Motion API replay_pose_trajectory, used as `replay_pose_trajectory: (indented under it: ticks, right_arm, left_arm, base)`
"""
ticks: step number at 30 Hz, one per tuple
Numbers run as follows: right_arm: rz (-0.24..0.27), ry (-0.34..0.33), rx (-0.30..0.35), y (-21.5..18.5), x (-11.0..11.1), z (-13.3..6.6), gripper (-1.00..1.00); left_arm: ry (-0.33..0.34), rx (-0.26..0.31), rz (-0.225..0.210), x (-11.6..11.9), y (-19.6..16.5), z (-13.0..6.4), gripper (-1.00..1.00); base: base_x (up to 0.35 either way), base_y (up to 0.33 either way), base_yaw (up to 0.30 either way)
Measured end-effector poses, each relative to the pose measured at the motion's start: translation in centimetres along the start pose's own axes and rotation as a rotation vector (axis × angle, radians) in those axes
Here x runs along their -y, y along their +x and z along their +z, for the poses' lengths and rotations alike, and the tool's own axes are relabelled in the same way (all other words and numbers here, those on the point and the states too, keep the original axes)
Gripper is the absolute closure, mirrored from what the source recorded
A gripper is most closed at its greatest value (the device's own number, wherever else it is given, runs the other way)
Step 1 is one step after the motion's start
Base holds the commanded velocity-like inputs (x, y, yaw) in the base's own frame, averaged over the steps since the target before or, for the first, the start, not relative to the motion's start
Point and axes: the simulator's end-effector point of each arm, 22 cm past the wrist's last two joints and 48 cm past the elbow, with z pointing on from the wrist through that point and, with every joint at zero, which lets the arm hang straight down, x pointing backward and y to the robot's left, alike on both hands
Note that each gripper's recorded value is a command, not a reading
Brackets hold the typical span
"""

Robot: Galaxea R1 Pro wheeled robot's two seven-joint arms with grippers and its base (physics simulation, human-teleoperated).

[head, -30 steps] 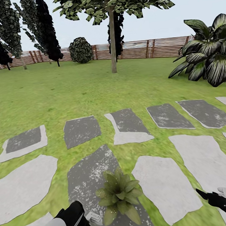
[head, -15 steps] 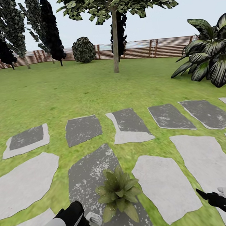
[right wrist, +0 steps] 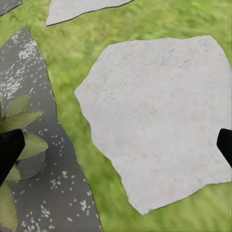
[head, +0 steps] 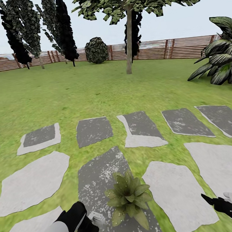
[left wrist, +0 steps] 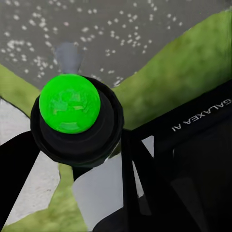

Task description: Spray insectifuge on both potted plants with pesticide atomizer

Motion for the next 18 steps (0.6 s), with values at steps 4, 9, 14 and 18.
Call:
replay_pose_trajectory:
  ticks: [4, 9, 14, 18]
  right_arm:
    - [-0.006, 0.002, -0.002, -0.1, 0.2, -0.1, -1.0]
    - [-0.005, 0.001, -0.003, 0.0, 0.1, 0.0, -1.0]
    - [-0.005, 0.001, -0.003, 0.0, 0.1, 0.0, -1.0]
    - [-0.006, 0.002, -0.003, -0.1, 0.2, -0.1, -1.0]
  left_arm:
    - [-0.006, 0.017, -0.013, 0.7, -2.0, -1.3, 1.0]
    - [-0.005, 0.04, -0.001, 1.5, -3.3, -1.8, 1.0]
    - [-0.004, 0.043, -0.002, 1.5, -3.3, -1.8, 1.0]
    - [-0.008, 0.053, -0.002, 1.3, -3.7, -2.0, 1.0]
  base:
    - [0.0, 0.0, 0.001]
    - [0.0, 0.0, 0.0]
    - [0.0, 0.0, 0.0]
    - [0.0, 0.0, 0.0]
